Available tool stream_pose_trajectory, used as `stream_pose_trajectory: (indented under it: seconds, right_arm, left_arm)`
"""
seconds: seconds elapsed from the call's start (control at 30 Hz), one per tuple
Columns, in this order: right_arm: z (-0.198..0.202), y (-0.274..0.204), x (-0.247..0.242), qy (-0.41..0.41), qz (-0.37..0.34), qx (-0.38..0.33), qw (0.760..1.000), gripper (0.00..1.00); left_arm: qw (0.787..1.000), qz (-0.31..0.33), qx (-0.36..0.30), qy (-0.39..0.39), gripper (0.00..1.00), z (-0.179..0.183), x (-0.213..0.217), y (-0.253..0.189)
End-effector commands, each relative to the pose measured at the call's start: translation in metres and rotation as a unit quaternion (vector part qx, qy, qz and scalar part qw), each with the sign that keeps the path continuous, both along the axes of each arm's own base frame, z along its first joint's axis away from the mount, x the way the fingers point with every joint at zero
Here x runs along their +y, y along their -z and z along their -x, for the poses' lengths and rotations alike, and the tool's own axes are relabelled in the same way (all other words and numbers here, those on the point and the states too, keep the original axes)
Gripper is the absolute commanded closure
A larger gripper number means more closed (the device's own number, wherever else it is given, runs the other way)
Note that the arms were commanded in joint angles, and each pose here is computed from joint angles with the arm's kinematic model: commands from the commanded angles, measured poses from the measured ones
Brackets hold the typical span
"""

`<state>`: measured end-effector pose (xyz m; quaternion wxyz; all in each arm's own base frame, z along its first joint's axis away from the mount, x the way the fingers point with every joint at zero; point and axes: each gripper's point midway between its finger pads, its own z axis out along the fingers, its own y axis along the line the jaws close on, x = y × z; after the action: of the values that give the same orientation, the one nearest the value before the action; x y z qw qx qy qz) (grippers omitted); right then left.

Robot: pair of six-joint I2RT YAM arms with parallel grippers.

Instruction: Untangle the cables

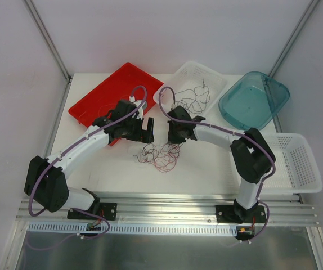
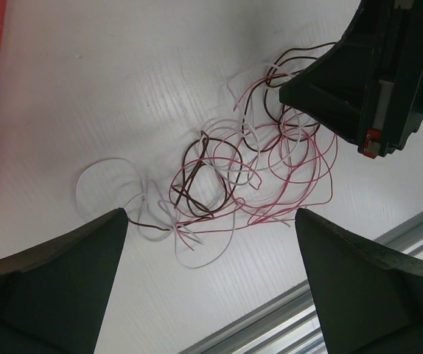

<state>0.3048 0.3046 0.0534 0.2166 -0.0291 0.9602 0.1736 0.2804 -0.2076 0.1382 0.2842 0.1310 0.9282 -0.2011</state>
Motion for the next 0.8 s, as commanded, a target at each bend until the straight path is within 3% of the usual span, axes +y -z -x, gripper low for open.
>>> stream_pose_trajectory:
  seconds: [0.0, 0.23, 0.53, 0.63, 0.77]
  right_arm:
    - [-0.009, -0.046, 0.014, -0.010, -0.043, -0.049, 0.998, 0.99]
    - [0.000, -0.143, 0.012, -0.039, -0.078, -0.149, 0.985, 0.99]
    - [0.030, -0.260, -0.001, -0.059, -0.142, -0.271, 0.950, 0.99]
    - [0.033, -0.288, -0.014, -0.055, -0.143, -0.305, 0.940, 0.99]
    - [0.027, -0.312, -0.043, -0.040, -0.088, -0.347, 0.933, 0.99]
  left_arm:
    - [1.000, 0.007, -0.004, 0.003, 0.01, -0.002, 0.001, -0.005]
    - [1.000, 0.011, 0.012, 0.007, 0.01, -0.001, -0.003, 0.001]
    - [0.999, 0.020, 0.039, 0.015, 0.01, 0.003, -0.011, 0.011]
    - [0.999, 0.020, 0.042, 0.014, 0.01, 0.003, -0.011, 0.012]
    - [0.999, 0.019, 0.043, 0.015, 0.01, 0.003, -0.011, 0.013]
